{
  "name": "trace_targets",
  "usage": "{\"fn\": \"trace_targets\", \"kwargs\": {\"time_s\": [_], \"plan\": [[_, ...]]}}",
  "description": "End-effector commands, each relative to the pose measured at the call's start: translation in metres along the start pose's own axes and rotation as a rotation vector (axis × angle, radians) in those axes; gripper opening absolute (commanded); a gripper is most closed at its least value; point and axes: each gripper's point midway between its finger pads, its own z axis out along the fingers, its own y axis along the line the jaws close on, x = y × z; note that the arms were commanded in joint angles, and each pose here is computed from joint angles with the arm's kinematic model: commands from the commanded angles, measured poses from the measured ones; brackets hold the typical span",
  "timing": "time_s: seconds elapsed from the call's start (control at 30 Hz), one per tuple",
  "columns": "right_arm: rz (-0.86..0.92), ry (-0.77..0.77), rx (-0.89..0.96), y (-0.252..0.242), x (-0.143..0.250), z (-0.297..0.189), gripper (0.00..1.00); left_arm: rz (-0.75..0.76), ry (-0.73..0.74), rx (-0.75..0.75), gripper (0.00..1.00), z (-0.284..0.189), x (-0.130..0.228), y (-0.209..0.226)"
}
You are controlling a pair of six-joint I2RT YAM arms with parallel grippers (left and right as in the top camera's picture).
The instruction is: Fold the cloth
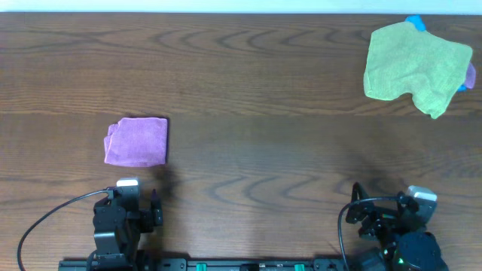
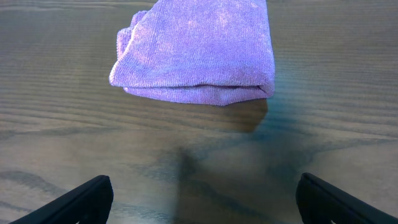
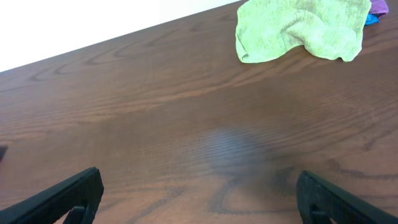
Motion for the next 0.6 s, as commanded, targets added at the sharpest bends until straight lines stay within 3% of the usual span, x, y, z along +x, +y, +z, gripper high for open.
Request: {"fn": "trace_targets", "kwargs": {"time_s": [0.0,0.37,0.57], "plan": [[0.017,-0.008,0.018,-0.004,0.000,0.000,0.99,0.007,0.052,-0.013,0.95,0.006,0.017,0.001],[-0.004,-0.015,0.098,-0.018,0.003,0.006,0.99,0.007,0.052,-0.013,0.95,0.006,0.017,0.001],[-0.336,0.048,-0.005,-0.003,0.030,0.037,0.99,0.007,0.052,-0.013,0.95,0.006,0.017,0.001]]}}
